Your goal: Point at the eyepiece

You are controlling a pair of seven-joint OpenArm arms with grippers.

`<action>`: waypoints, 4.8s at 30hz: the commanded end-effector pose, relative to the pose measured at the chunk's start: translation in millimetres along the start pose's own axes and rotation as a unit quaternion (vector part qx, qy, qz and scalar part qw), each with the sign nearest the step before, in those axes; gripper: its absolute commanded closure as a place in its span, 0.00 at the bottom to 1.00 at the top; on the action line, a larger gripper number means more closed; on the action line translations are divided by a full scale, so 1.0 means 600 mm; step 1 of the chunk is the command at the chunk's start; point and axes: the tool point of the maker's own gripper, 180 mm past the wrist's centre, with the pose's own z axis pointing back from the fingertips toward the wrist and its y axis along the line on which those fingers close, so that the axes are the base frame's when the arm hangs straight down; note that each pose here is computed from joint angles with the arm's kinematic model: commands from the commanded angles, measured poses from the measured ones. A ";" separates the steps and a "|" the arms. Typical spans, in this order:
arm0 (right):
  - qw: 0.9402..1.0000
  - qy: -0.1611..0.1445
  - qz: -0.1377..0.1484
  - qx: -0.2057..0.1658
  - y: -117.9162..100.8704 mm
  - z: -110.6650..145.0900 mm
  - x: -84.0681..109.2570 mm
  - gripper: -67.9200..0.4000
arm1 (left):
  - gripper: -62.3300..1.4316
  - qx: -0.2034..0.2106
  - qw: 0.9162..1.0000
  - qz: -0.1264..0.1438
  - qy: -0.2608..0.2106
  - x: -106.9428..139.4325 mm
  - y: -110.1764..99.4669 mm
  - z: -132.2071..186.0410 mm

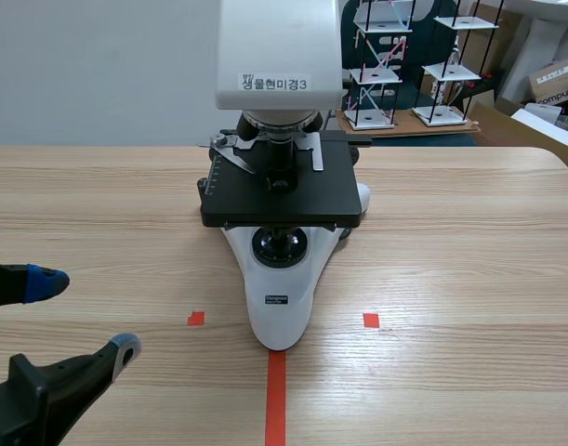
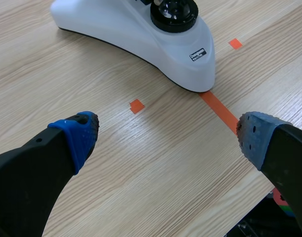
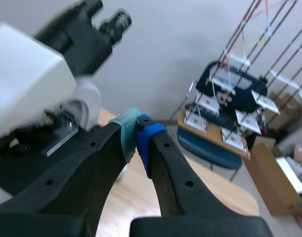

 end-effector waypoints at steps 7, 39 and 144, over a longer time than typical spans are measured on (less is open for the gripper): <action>0.998 -0.066 -0.019 0.017 -0.029 -0.026 0.084 0.98 | 0.05 0.002 1.000 0.004 -0.017 0.013 -0.001 0.000; 0.993 -0.040 -0.110 0.027 -0.106 -0.195 0.014 0.98 | 0.05 0.002 1.000 0.004 -0.021 0.016 0.000 -0.001; 0.986 -0.013 -0.133 0.102 -0.017 -0.294 -0.001 0.98 | 0.05 0.002 1.000 0.003 -0.021 0.016 0.000 -0.001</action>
